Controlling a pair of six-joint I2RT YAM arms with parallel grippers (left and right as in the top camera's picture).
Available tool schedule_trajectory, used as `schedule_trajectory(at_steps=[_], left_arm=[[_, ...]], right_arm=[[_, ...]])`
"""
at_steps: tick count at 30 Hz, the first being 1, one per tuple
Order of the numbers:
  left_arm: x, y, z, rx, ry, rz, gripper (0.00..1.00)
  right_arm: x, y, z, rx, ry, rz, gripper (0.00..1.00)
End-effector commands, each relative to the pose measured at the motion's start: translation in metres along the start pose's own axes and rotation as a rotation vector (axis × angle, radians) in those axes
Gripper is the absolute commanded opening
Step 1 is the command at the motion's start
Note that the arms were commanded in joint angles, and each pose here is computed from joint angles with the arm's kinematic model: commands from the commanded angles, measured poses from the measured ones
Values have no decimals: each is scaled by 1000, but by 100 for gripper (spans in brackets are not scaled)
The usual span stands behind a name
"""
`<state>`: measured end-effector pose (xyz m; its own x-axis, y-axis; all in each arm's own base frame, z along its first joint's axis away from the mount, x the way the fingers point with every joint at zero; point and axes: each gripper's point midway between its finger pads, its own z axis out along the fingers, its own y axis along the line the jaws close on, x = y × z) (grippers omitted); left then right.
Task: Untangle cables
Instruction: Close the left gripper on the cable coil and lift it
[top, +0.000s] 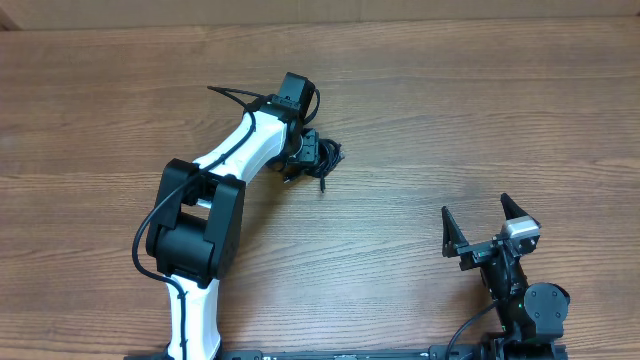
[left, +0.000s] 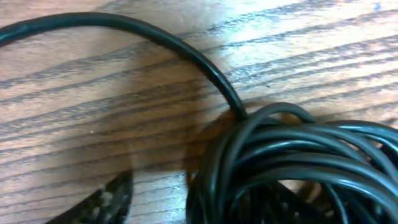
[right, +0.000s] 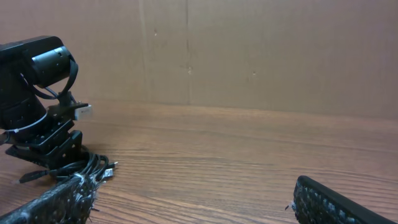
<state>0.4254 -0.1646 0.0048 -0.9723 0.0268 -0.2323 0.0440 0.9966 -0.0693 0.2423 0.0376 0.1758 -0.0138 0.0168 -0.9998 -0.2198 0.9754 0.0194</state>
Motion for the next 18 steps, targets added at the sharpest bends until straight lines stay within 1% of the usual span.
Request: schedule_trajectory(at_steps=[1, 2, 7, 11, 13, 18], left_arm=[[14, -6, 11, 24, 51, 6, 55], [14, -6, 11, 24, 51, 6, 52], [14, -5, 11, 23, 52, 6, 23], [17, -5, 11, 20, 62, 6, 9], [18, -4, 11, 18, 69, 6, 4], [22, -2, 6, 10, 88, 5, 4]], right_arm=[[2, 0, 0, 2, -4, -5, 100], [2, 0, 0, 2, -4, -5, 100], [2, 0, 0, 2, -4, -5, 100], [2, 0, 0, 2, -4, -5, 100], [2, 0, 0, 2, -4, -5, 100], [2, 0, 0, 2, -4, -5, 100]])
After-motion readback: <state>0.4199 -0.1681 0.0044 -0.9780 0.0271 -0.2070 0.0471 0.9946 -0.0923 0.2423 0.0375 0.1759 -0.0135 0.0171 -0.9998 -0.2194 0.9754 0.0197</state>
